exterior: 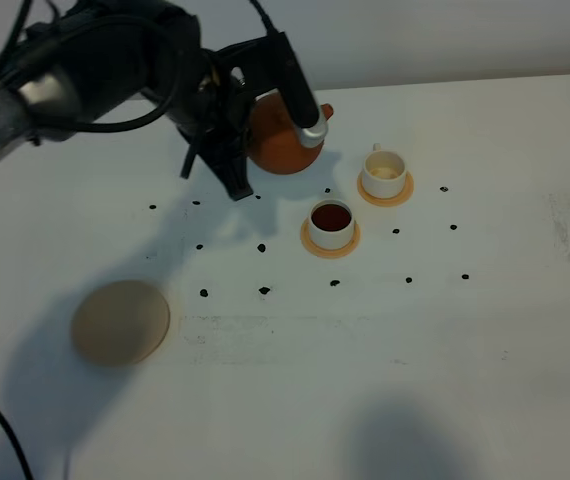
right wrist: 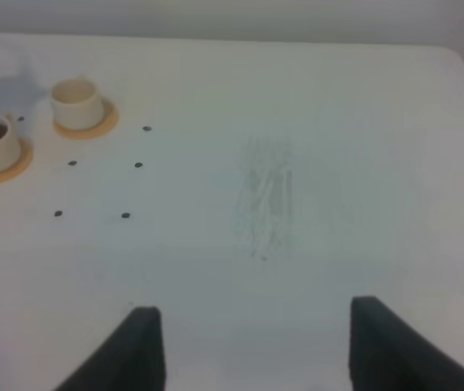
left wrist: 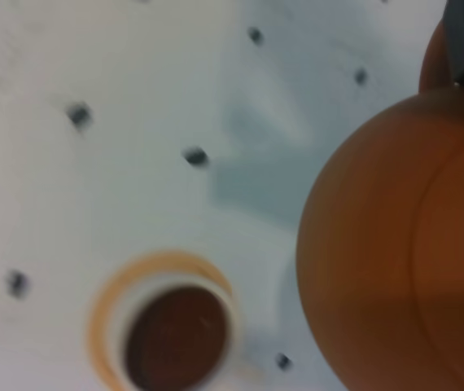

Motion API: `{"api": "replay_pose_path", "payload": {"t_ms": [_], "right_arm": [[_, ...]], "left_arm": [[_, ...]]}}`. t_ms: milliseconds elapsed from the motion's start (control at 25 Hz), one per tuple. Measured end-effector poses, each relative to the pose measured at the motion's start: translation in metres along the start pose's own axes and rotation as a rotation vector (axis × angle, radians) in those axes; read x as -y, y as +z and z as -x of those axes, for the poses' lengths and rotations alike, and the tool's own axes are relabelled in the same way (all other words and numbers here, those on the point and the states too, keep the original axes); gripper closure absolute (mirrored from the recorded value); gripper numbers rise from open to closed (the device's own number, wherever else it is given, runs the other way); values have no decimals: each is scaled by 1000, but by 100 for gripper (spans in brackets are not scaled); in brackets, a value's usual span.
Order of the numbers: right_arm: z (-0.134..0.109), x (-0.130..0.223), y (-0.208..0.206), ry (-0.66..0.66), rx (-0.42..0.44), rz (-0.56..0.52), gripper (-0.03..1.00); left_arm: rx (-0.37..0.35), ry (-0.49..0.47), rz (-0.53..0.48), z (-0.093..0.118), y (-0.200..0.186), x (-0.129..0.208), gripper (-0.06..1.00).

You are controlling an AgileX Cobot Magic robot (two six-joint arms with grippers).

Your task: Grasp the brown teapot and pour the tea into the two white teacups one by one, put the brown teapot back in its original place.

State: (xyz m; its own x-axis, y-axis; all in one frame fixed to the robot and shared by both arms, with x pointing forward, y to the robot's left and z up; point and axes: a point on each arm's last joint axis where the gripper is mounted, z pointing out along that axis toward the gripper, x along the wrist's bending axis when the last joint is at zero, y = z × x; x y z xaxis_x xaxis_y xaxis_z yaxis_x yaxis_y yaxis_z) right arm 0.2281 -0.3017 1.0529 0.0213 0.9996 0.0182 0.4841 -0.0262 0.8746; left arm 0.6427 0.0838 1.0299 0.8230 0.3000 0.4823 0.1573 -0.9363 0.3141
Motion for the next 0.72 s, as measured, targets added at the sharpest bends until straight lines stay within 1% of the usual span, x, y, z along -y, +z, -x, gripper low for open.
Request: {"api": "replay_pose_path", "payload": {"t_ms": [160,360,560,720], "right_arm": [[0,0,0,0,0,0,48],[0,0,0,0,0,0,48],[0,0,0,0,0,0,48],[0,0,0,0,0,0,48]], "left_arm": [[-1,35,-15,-9,30,-11,83],[5,83,-25,-11,62,-18,83],[-1,151,-15,-10,77,-19,83],[-36,178,12,-12,79,-22,83]]}}
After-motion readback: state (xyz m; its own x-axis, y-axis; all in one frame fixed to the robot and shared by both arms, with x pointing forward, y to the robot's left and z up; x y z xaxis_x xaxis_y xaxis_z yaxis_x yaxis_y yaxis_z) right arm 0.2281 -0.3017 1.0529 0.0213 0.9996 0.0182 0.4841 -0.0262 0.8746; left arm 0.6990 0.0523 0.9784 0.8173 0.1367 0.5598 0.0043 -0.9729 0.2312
